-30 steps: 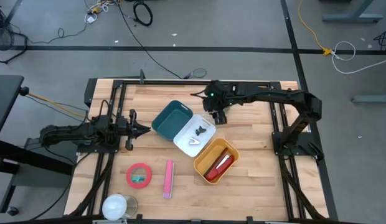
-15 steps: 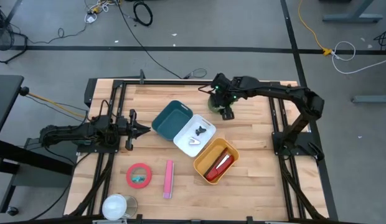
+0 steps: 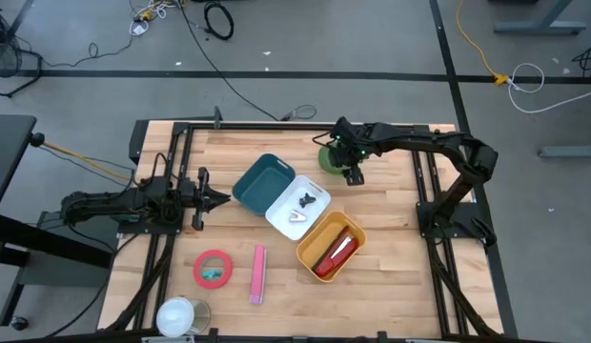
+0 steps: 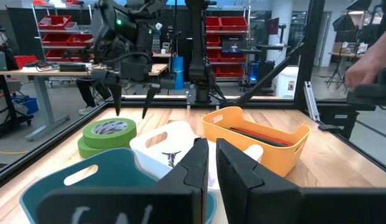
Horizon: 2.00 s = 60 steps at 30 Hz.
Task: Pick and place Stapler, Stapler remover, tape
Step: Put the green tape into the blue bin
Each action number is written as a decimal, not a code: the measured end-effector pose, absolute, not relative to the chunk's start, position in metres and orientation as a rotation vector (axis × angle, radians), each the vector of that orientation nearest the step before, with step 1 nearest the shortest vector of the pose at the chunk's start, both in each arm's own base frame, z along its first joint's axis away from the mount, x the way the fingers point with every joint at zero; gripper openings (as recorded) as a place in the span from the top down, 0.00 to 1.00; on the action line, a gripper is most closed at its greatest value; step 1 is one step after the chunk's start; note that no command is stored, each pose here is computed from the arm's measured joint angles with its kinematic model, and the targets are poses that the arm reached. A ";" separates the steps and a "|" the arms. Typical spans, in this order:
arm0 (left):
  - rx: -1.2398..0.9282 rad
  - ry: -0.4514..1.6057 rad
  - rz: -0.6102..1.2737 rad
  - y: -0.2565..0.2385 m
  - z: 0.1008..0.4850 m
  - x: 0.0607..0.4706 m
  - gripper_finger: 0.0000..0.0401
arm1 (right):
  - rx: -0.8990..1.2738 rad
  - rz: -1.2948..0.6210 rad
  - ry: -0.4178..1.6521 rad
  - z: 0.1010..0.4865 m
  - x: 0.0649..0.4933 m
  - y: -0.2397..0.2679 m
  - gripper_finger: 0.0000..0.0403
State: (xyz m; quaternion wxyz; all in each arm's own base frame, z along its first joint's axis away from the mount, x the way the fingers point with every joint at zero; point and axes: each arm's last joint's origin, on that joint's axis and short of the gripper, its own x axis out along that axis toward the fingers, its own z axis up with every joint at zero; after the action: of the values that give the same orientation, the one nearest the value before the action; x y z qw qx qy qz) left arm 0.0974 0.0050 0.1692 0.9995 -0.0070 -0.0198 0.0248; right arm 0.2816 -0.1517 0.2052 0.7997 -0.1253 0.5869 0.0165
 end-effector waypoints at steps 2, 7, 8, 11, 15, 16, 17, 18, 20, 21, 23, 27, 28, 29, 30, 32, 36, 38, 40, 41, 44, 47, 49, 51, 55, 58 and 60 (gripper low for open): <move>-0.014 -0.040 0.049 0.005 0.169 0.097 0.91 | -0.270 0.028 1.251 0.202 0.281 -0.153 0.32; -0.014 -0.040 0.050 0.005 0.169 0.097 0.91 | -0.271 0.020 1.244 0.199 0.280 -0.154 0.32; -0.014 -0.040 0.049 0.005 0.169 0.097 0.91 | -0.272 0.018 1.240 0.200 0.280 -0.155 0.32; -0.014 -0.040 0.050 0.005 0.169 0.097 0.91 | -0.276 0.011 1.231 0.200 0.281 -0.156 0.32; -0.014 -0.039 0.050 0.005 0.169 0.097 0.91 | -0.278 0.009 1.226 0.200 0.281 -0.156 0.32; -0.014 -0.040 0.049 0.005 0.169 0.097 0.91 | -0.278 0.009 1.226 0.200 0.281 -0.156 0.32; -0.014 -0.039 0.049 0.005 0.169 0.097 0.91 | -0.277 0.009 1.227 0.200 0.281 -0.156 0.32; -0.014 -0.039 0.049 0.005 0.169 0.097 0.91 | -0.277 0.010 1.228 0.200 0.281 -0.156 0.32; -0.014 -0.040 0.049 0.005 0.169 0.097 0.91 | -0.272 0.012 1.235 0.198 0.282 -0.156 0.32; -0.014 -0.040 0.049 0.005 0.169 0.097 0.91 | -0.266 0.015 1.242 0.196 0.282 -0.156 0.32; -0.014 -0.040 0.050 0.005 0.169 0.097 0.91 | -0.256 0.023 1.263 0.190 0.283 -0.157 0.32; -0.014 -0.039 0.049 0.005 0.169 0.097 0.91 | -0.244 0.034 1.286 0.180 0.286 -0.159 0.32; -0.014 -0.040 0.050 0.005 0.169 0.097 0.91 | -0.242 0.037 1.291 0.178 0.286 -0.159 0.32; -0.014 -0.039 0.049 0.005 0.169 0.097 0.91 | -0.240 0.040 1.296 0.176 0.287 -0.159 0.32; -0.014 -0.039 0.049 0.005 0.169 0.097 0.91 | -0.238 0.041 1.299 0.174 0.288 -0.160 0.32; -0.014 -0.040 0.050 0.005 0.169 0.097 0.91 | -0.234 0.046 1.308 0.170 0.289 -0.160 0.32; -0.014 -0.039 0.050 0.005 0.169 0.097 0.91 | -0.226 0.053 1.324 0.164 0.290 -0.161 0.32; -0.014 -0.040 0.050 0.005 0.169 0.097 0.91 | -0.226 0.054 1.325 0.163 0.290 -0.161 0.32; -0.014 -0.040 0.050 0.005 0.169 0.097 0.91 | -0.227 0.053 1.322 0.164 0.290 -0.161 0.32; -0.014 -0.040 0.049 0.005 0.169 0.097 0.91 | -0.227 0.053 1.323 0.164 0.290 -0.161 0.32; -0.014 -0.040 0.050 0.005 0.169 0.097 0.91 | -0.225 0.052 1.323 0.163 0.290 -0.161 0.34; -0.014 -0.040 0.050 0.005 0.169 0.097 0.91 | -0.216 0.044 1.323 0.163 0.290 -0.161 0.39; -0.014 -0.040 0.050 0.005 0.169 0.097 0.91 | -0.209 0.039 1.323 0.164 0.290 -0.161 0.42; -0.014 -0.040 0.050 0.005 0.169 0.097 0.91 | -0.207 0.037 1.323 0.163 0.290 -0.161 0.46; -0.014 -0.040 0.050 0.005 0.169 0.097 0.91 | -0.208 0.030 1.327 0.163 0.290 -0.161 0.54; -0.014 -0.040 0.050 0.005 0.169 0.097 0.91 | -0.208 0.030 1.327 0.163 0.290 -0.161 0.58; -0.014 -0.040 0.049 0.005 0.169 0.097 0.91 | -0.209 0.030 1.328 0.163 0.290 -0.161 0.61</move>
State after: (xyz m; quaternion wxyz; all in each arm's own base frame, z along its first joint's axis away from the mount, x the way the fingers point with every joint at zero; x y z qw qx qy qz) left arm 0.0975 0.0049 0.1692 0.9995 -0.0070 -0.0198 0.0247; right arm 0.2899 -0.1609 0.1635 0.7825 -0.0966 0.6149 0.0139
